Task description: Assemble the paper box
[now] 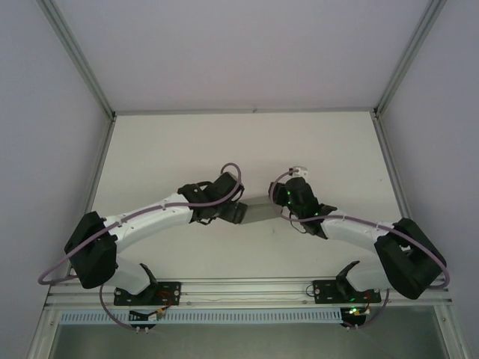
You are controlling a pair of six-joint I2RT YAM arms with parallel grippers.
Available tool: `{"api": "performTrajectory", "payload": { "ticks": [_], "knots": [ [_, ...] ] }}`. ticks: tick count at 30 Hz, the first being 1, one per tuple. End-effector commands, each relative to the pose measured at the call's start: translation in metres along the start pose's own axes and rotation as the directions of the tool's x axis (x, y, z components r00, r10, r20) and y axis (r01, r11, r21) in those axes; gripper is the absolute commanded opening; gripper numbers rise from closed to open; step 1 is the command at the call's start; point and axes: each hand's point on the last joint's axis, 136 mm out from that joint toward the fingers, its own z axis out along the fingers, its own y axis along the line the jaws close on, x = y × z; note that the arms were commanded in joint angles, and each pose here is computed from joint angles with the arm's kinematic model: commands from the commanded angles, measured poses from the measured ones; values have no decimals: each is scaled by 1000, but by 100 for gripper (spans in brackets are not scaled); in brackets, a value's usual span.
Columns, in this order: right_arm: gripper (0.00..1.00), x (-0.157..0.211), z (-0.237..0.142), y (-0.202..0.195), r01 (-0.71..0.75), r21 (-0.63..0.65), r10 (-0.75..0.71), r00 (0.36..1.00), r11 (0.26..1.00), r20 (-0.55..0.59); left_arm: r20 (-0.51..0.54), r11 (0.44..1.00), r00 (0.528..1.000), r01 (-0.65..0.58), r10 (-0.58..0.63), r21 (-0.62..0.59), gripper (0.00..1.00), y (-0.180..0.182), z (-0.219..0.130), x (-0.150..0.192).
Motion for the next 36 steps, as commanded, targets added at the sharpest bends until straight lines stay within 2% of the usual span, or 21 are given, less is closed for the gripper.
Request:
{"api": "performTrajectory", "payload": {
  "ticks": [1, 9, 12, 16, 22, 24, 27, 32, 35, 36],
  "knots": [
    [49, 68, 5, -32, 160, 55, -149, 975, 986, -163, -76, 992, 997, -8, 18, 124, 100, -19, -2, 7],
    [47, 76, 9, -35, 233, 50, -224, 963, 971, -149, -112, 953, 993, 3, 33, 304, 100, -47, -31, 5],
    [47, 77, 5, -34, 229, 34, -223, 965, 973, -135, -84, 961, 996, 50, -28, 272, 100, -41, -36, -8],
    [47, 77, 3, -36, 229, 40, -222, 965, 973, -140, -57, 971, 987, 159, -151, 180, 100, -15, -29, -22],
    [47, 77, 3, -39, 238, 59, -228, 962, 969, -148, -121, 960, 977, 197, -175, 199, 92, -9, -1, 0],
    [47, 78, 4, -41, 241, 71, -228, 961, 968, -155, -153, 956, 969, 222, -194, 192, 86, -6, 12, 15],
    [47, 83, 4, -43, 237, 79, -220, 959, 968, -180, -191, 940, 944, 301, -269, 160, 67, 6, 31, 35],
    [43, 96, 7, -49, 228, 73, -211, 958, 971, -192, -232, 908, 916, 373, -328, 189, 48, 6, 48, 59],
    [36, 101, 10, -48, 245, 41, -235, 957, 969, -170, -225, 911, 916, 374, -333, 173, 21, 11, 57, 74],
    [33, 103, 11, -47, 256, 23, -249, 955, 966, -164, -225, 912, 918, 368, -326, 183, 17, 11, 59, 78]
  ]
}}
